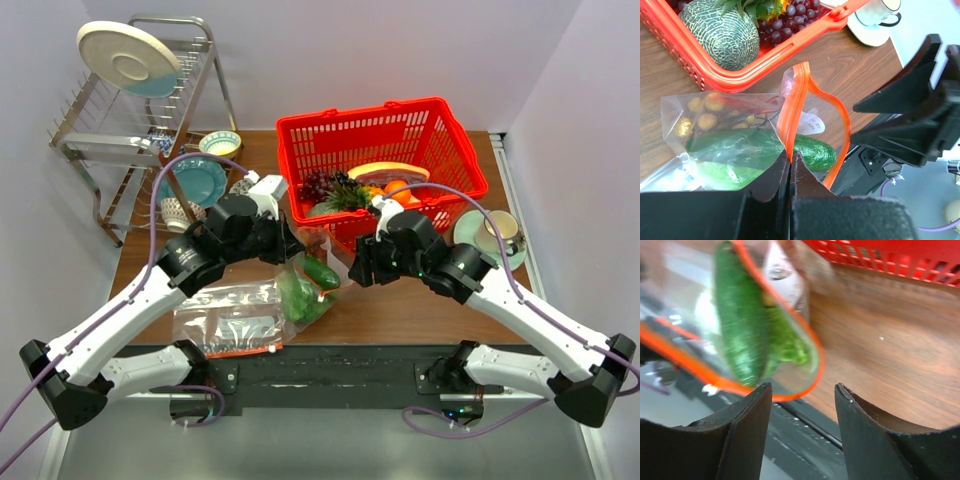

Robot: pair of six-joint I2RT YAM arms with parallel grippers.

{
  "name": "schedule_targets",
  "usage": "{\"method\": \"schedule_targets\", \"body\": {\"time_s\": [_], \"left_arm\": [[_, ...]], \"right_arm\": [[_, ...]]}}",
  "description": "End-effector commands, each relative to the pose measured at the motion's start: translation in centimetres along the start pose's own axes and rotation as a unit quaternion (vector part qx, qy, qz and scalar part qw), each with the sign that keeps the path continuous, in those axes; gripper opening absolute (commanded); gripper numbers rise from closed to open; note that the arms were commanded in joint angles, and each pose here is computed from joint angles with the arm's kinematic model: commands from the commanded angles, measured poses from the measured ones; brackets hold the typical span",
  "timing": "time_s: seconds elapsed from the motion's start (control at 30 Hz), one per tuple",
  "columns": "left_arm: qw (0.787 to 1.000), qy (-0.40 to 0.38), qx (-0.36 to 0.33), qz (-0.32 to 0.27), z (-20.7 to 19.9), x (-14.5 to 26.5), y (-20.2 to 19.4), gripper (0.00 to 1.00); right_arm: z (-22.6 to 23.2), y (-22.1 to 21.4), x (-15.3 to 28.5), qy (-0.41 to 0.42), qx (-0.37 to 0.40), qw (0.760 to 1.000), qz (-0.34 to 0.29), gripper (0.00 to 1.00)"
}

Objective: Place the food in the zip-top bag and seal the zipper
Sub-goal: Adjust the zipper food storage bag at the center of the board.

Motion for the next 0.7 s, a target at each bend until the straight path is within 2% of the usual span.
{"method": "schedule_targets", "body": {"time_s": [0.0,0.03,0.13,0.17,0.23,0.37,0.47,0.57,0.63,0.67], "left_arm": [[0.999,-0.020,-0.003,-0.045,-1.2,1.9,1.8,0.00],[0.999,-0.020,-0.003,-0.045,-1.2,1.9,1.8,0.00],[0.999,-0.012,-0.004,-0.045,-1.2,2.3,1.8,0.00],[0.999,-0.008,-0.004,-0.052,-1.2,2.7,2.1,0.00],[0.999,0.005,-0.006,-0.050,-1.1,3.1,2.1,0.00],[0.997,0.070,-0.012,-0.039,-0.2,3.6,2.1,0.00],[0.995,0.099,0.004,0.010,1.1,2.5,-0.1,0.00],[0.996,0.086,0.020,0.015,1.8,1.8,-1.8,0.00],[0.995,0.096,0.021,0.011,1.9,2.2,-1.8,0.00],[0.994,0.108,0.019,-0.011,1.7,3.0,-0.8,0.00]], "right_arm": [[-0.7,0.7,-0.8,-0.056,0.026,0.998,-0.003,0.55],[-0.6,0.9,-1.1,-0.053,0.026,0.998,-0.008,0.54],[-0.1,1.1,-2.0,-0.034,0.024,0.999,-0.007,0.33],[0.2,1.4,-2.2,-0.023,0.024,0.999,-0.004,0.16],[1.5,2.6,-1.7,0.023,0.024,0.999,-0.018,0.00],[4.4,5.7,-0.3,0.112,0.025,0.992,-0.044,0.00],[6.5,7.5,-0.3,0.182,0.039,0.982,-0.027,0.00],[7.8,8.3,-0.8,0.234,0.042,0.971,-0.024,0.00],[8.4,9.0,-1.4,0.253,0.043,0.966,-0.021,0.00],[8.6,9.2,-1.5,0.254,0.045,0.966,-0.020,0.00]]}}
Point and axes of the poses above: each gripper's point midway between its finger pads, its own x axis back along the fingers, its own z axis along the line the jaws close on, y = z × x, the point moved 10 cm from there along x, back along the fingers, and after that the axes turned 1 degree about -x, right-handed, at the moved point
